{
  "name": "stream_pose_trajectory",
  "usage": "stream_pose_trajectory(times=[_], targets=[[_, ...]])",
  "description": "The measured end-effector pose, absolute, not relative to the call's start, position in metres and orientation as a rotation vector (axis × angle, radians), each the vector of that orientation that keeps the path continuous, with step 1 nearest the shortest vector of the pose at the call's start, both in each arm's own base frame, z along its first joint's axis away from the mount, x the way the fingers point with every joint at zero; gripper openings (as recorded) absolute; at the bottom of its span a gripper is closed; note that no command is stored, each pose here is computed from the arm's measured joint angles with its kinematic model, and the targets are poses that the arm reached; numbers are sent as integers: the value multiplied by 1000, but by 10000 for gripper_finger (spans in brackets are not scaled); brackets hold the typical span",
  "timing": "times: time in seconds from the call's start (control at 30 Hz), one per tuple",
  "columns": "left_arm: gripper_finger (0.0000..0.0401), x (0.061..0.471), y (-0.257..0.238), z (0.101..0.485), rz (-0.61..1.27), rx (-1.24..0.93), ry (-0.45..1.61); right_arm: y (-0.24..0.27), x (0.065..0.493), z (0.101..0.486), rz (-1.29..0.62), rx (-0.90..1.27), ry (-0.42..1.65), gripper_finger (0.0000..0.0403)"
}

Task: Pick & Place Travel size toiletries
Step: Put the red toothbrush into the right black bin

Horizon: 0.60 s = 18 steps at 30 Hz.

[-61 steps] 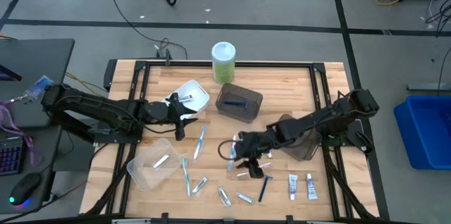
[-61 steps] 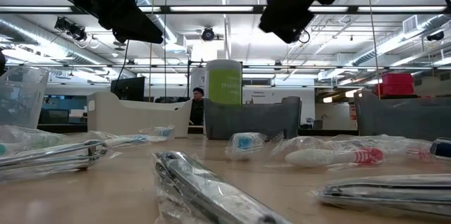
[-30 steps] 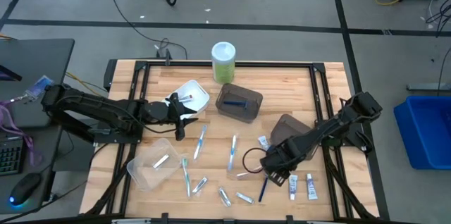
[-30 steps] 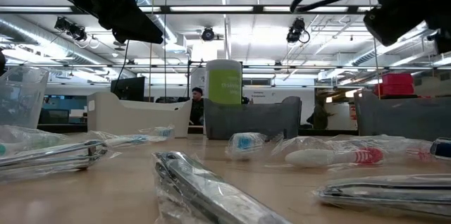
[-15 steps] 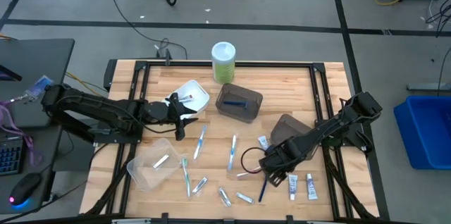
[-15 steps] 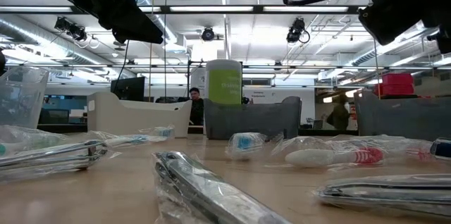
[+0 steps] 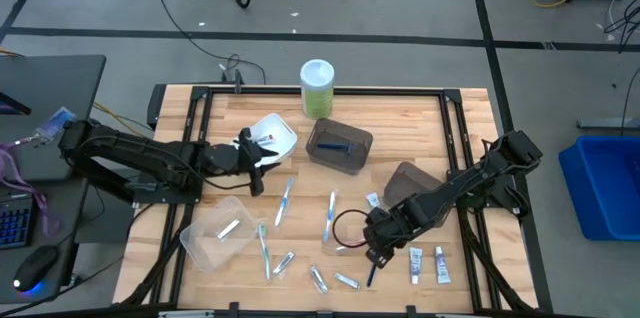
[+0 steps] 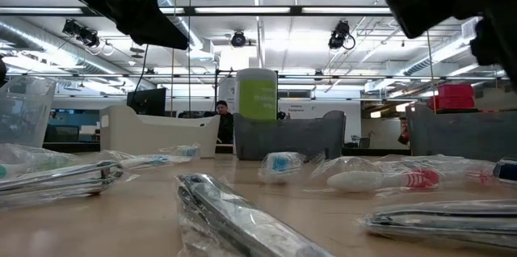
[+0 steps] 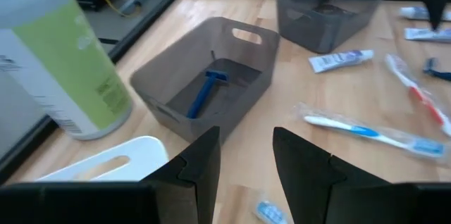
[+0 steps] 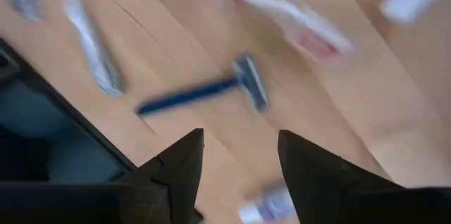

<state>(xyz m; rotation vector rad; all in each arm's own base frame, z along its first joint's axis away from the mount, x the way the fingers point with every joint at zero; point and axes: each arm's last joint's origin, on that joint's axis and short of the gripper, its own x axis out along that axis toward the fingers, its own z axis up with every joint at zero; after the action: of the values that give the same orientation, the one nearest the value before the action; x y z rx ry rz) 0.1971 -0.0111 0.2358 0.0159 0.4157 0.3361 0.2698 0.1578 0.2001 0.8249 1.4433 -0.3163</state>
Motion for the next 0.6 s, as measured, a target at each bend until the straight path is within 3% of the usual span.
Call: stream_pose_trajectory(times=[0.2, 0.6], targets=[[139, 198, -10, 239, 367, 106, 397, 165, 282, 205, -208, 849, 1308, 201], [139, 203, -11, 255, 352, 158, 245, 171, 281, 206, -101, 414, 1130, 220]])
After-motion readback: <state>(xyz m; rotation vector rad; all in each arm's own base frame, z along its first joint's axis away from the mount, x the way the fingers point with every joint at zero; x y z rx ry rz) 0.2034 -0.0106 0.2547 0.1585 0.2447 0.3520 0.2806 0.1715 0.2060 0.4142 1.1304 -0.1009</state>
